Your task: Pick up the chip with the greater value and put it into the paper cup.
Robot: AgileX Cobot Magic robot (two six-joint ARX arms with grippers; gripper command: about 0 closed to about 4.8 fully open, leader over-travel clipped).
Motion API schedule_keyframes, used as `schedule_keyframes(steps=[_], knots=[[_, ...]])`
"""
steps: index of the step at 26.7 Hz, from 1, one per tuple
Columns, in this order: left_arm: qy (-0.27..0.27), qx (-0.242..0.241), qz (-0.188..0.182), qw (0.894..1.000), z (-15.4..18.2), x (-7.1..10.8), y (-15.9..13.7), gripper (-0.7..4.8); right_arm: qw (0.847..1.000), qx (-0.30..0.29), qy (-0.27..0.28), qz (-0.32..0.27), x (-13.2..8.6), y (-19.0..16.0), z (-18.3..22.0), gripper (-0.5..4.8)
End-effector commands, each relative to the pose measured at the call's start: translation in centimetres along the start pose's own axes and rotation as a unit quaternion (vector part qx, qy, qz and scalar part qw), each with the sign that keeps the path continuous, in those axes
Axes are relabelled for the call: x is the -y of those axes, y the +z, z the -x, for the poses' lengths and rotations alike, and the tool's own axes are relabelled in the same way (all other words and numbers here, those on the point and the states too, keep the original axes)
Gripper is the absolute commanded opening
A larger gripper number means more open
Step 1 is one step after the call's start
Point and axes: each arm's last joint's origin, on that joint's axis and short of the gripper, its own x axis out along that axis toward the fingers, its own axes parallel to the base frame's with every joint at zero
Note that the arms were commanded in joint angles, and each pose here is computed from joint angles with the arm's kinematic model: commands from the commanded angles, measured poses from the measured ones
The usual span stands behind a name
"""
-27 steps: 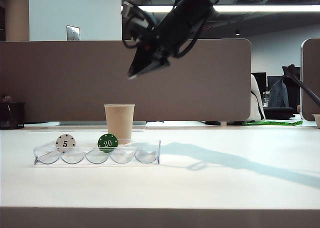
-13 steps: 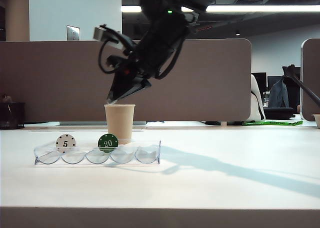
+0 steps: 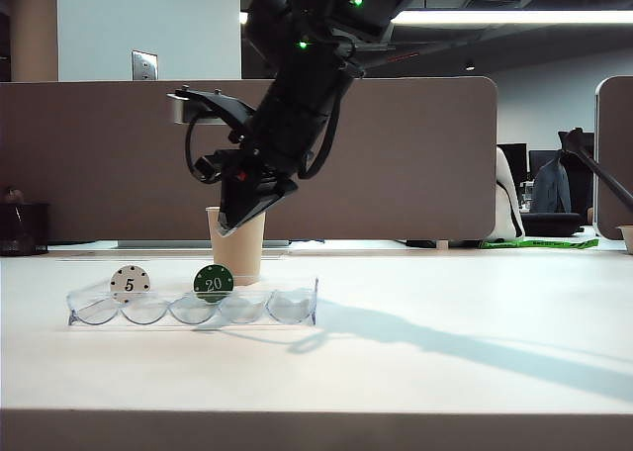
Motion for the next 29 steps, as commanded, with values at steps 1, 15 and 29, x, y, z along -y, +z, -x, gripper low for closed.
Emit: schedule_keyframes(steps=[1,15,29], knots=[[-0.002,0.009,-0.003,1.000,0.0,0.0,0.3,-0.04,1.000,0.006,-0.006,0.003,0.1,0.3,0.1,0.01],[-0.001,0.008,-0.004,1.000,0.0,0.0,0.3,-0.02,1.000,0.010,0.007,0.004,0.0,0.2,-0.1,1.27],[-0.001,0.008,-0.003,1.000,0.0,0.0,0.3,-0.02,0.996,0.023,0.023,0.085,1.3,-0.3,0.1,1.85]])
